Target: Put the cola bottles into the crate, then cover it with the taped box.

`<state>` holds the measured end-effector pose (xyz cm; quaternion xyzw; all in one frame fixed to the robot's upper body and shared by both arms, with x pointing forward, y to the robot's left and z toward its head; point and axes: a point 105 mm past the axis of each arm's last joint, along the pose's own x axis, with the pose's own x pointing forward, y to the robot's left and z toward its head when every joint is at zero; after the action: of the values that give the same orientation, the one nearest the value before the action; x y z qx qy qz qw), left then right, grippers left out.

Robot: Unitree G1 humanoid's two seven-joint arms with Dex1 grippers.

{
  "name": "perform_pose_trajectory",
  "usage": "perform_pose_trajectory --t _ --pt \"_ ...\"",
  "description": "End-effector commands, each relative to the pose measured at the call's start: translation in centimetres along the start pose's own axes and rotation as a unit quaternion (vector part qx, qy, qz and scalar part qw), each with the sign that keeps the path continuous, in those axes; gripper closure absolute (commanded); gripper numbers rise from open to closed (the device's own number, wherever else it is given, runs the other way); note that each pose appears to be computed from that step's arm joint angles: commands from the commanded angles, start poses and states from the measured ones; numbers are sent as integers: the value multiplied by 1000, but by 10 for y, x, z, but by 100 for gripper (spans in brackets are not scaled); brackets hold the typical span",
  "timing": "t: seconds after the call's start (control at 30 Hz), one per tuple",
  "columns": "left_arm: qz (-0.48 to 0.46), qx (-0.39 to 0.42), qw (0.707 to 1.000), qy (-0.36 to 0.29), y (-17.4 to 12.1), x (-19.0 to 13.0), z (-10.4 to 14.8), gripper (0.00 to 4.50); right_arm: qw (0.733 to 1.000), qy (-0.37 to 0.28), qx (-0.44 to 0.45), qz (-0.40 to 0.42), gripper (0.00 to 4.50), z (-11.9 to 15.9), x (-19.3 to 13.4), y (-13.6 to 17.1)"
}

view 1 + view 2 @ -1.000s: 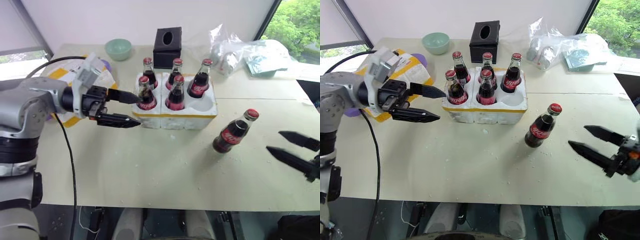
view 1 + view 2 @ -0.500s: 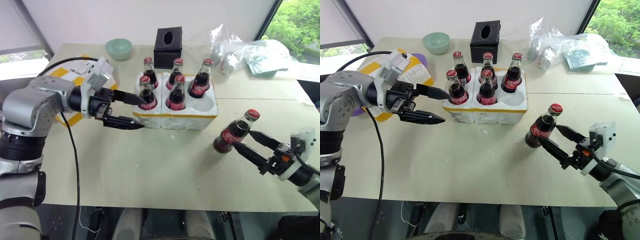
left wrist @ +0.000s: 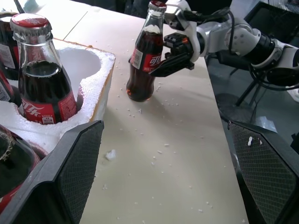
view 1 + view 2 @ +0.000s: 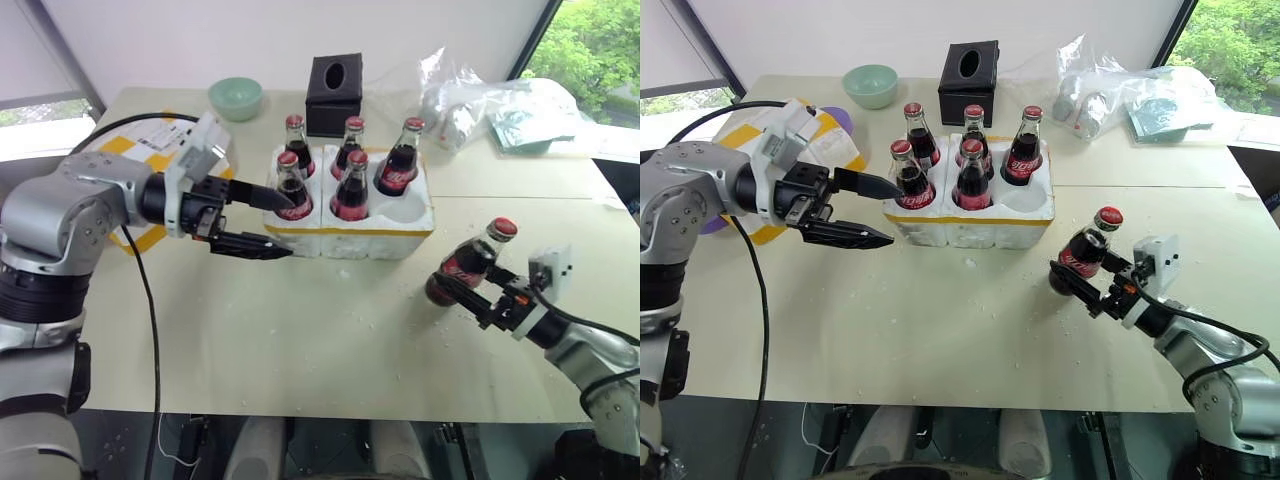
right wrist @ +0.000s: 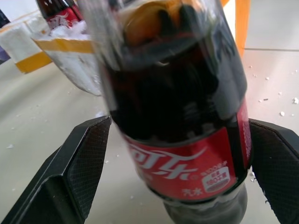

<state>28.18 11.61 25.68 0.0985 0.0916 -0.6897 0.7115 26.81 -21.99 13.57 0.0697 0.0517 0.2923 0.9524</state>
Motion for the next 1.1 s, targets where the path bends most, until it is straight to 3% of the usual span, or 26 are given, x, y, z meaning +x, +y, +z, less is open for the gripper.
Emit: perform_pose_trajectory --t 0.03,0.2,0.3,0.4,0.63,0.73,0.93,1.1 --pt "6 31 999 -9 -5 -6 16 5 1000 -18 -11 0 0 6 4 -1" --pt "8 32 999 -9 -4 -6 16 0 999 -39 -3 5 162 13 5 0" --pt "10 31 999 -9 -4 -6 15 0 999 -41 -9 9 162 16 3 1" --pt "19 27 999 -14 -3 -6 14 0 998 -58 -28 23 162 37 4 1" --pt "39 24 999 -27 -5 -6 10 0 980 -134 -46 139 162 124 17 23" --pt "48 24 998 -31 -6 -7 8 0 974 -151 -49 163 162 149 35 28" --pt "67 26 997 -37 -9 -10 9 0 977 -113 -83 160 162 145 77 26" --pt "84 27 995 -39 -11 -14 9 0 976 -86 -96 173 162 132 93 29"
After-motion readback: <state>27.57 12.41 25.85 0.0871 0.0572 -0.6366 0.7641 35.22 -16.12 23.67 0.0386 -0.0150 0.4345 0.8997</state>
